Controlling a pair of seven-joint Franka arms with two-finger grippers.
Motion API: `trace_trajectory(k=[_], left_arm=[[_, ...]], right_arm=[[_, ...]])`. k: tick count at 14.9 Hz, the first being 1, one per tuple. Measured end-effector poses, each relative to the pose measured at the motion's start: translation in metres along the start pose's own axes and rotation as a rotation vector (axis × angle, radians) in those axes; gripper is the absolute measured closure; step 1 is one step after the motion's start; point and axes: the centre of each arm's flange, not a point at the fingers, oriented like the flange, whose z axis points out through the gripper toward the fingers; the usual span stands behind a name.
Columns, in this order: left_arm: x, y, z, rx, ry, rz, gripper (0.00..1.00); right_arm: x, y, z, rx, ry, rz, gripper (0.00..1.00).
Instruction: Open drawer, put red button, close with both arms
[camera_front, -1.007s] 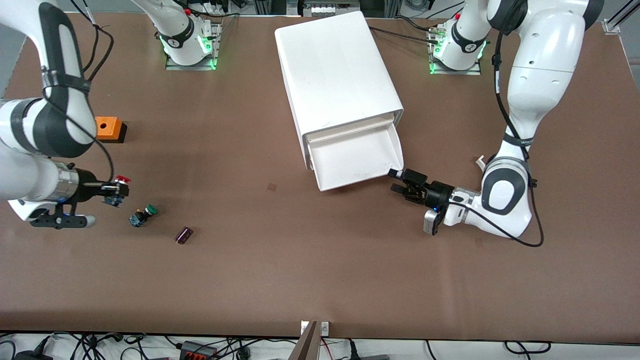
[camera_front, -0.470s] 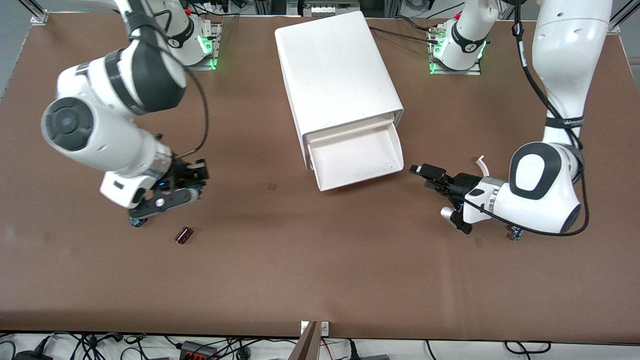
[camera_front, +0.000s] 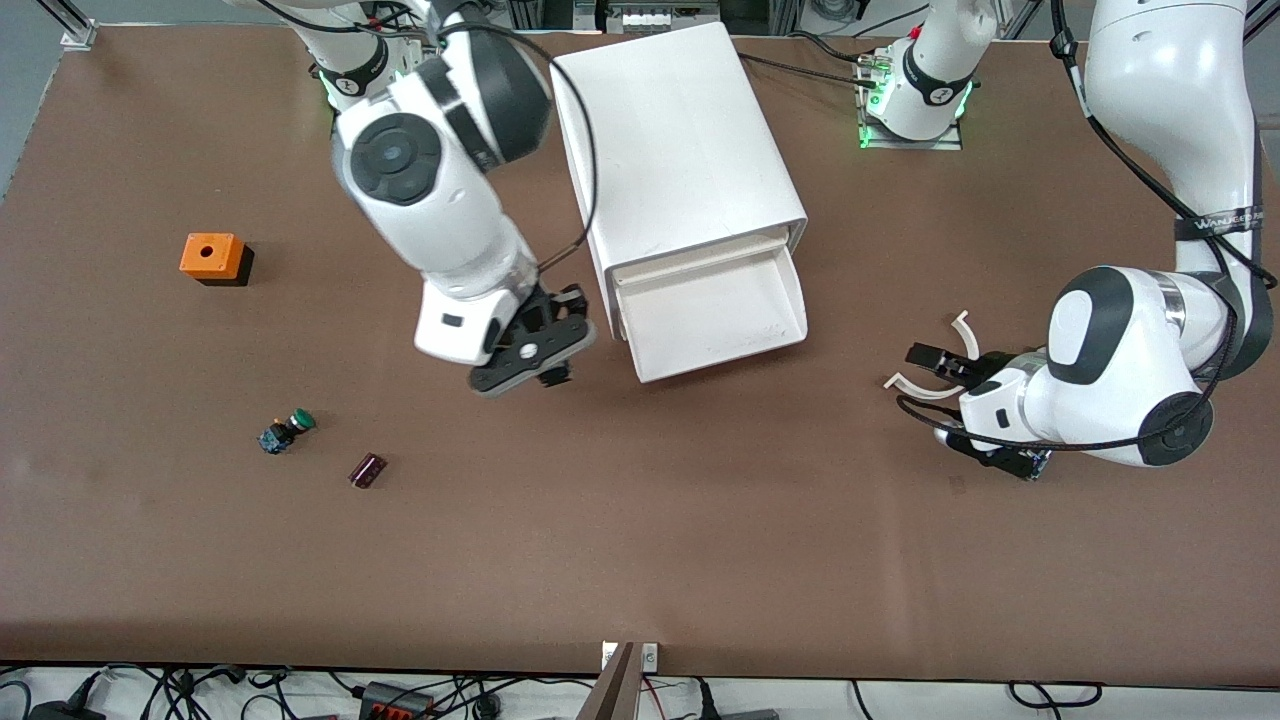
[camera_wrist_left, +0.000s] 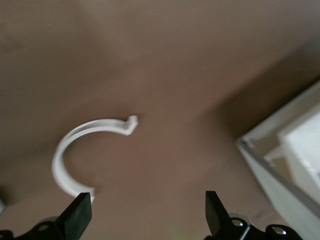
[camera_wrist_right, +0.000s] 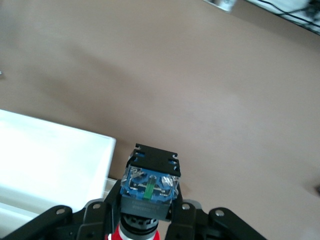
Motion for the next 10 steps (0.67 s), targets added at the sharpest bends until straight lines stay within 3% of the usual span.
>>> trace_trajectory(k=[5, 10], left_arm=[[0.0, -0.012, -0.018, 0.165, 0.027, -0.058, 0.0], [0.002, -0.019, -0.028, 0.171, 0.067, -0.174, 0.0]], right_arm=[[0.009, -0.081, 0.039, 0.016, 0.02, -0.015, 0.59], [0.008, -0.125, 0.088, 0.019, 0.045, 0.007, 0.59]])
